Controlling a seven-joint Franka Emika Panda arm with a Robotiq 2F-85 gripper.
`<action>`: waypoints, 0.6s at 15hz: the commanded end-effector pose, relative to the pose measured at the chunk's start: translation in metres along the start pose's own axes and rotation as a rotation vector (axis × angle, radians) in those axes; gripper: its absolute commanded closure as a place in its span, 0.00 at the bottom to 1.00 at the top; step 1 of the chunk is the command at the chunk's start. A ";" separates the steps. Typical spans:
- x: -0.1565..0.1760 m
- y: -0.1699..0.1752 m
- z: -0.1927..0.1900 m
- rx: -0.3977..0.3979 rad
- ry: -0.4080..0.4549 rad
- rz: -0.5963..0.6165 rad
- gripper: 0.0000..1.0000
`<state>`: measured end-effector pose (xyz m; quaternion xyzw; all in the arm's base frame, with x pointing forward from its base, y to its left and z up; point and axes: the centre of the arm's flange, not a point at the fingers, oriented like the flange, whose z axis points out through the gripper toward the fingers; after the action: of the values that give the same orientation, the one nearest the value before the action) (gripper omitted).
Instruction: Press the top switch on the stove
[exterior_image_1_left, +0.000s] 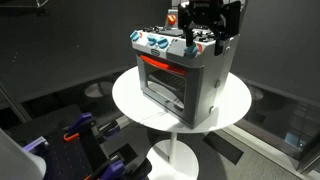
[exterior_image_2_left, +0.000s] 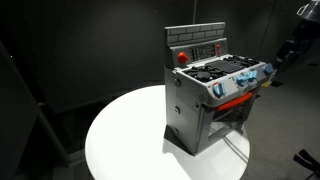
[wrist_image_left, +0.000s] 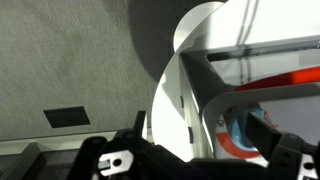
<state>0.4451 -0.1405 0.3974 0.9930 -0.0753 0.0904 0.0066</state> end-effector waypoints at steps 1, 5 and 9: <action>0.000 0.000 0.000 0.000 0.001 0.000 0.00; 0.002 -0.001 -0.003 -0.002 0.009 0.002 0.00; 0.009 -0.002 -0.019 0.003 0.047 0.010 0.00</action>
<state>0.4473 -0.1388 0.4010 0.9928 -0.0738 0.0941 0.0074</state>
